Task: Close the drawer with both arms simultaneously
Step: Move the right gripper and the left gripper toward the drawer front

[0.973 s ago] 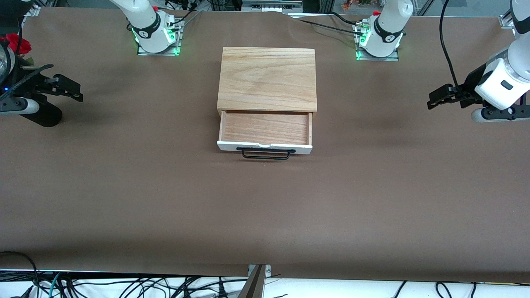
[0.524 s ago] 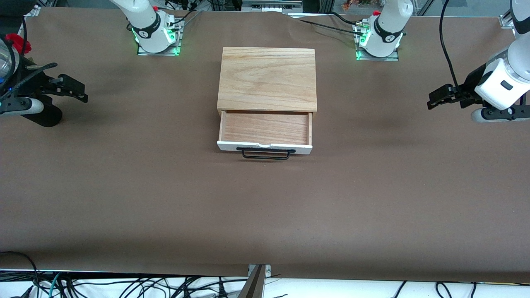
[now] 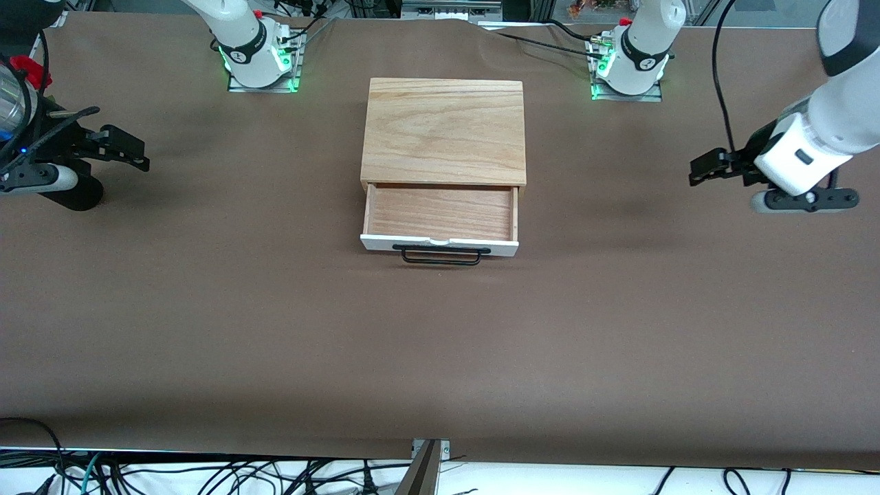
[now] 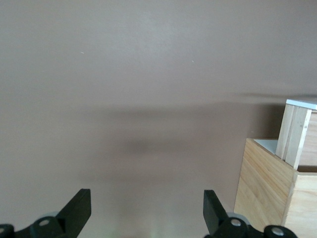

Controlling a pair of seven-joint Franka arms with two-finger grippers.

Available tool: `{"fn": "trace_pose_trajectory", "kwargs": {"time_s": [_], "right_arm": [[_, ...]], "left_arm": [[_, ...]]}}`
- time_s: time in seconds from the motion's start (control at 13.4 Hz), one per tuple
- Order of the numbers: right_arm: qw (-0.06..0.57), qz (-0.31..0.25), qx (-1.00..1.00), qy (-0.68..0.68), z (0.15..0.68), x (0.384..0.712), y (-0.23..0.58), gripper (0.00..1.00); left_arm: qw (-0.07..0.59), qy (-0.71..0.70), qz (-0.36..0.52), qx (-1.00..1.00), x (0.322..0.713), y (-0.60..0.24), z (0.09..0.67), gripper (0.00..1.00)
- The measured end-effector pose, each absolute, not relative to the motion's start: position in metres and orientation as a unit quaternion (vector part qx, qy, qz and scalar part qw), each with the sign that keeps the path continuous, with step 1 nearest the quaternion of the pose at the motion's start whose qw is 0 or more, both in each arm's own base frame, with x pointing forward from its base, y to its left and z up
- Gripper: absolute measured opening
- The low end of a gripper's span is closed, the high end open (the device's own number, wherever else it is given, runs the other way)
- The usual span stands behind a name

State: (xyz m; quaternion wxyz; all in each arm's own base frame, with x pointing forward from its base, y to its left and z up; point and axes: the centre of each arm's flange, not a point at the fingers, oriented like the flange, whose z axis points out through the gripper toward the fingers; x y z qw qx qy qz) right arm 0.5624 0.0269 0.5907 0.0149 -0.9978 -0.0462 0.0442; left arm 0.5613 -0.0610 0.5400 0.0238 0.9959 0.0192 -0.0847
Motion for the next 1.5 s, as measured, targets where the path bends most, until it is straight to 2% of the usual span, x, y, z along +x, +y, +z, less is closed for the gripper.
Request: {"fn": "trace_pose_trajectory", "kwargs": {"time_s": [0.3,0.75,0.9,1.12,1.5], "right_arm": [[0.044,0.052,-0.997,-0.046,0.577,0.569,0.036,1.00],[0.122,0.087,-0.987,-0.056,0.514,0.595,0.086,1.00],[0.151,0.091,-0.983,-0.060,0.495,0.603,0.110,1.00],[0.189,0.089,-0.976,-0.055,0.468,0.615,0.136,1.00],[0.228,0.074,-0.970,-0.042,0.401,0.635,0.195,1.00]], "left_arm": [[0.025,-0.006,-0.091,0.996,0.582,-0.093,0.523,1.00],[0.064,-0.002,-0.132,0.989,0.620,-0.109,0.462,1.00],[0.096,-0.001,-0.141,0.985,0.633,-0.124,0.444,1.00],[0.150,-0.008,-0.148,0.978,0.646,-0.175,0.399,1.00],[0.156,-0.050,-0.103,0.981,0.644,-0.272,0.357,1.00]]}}
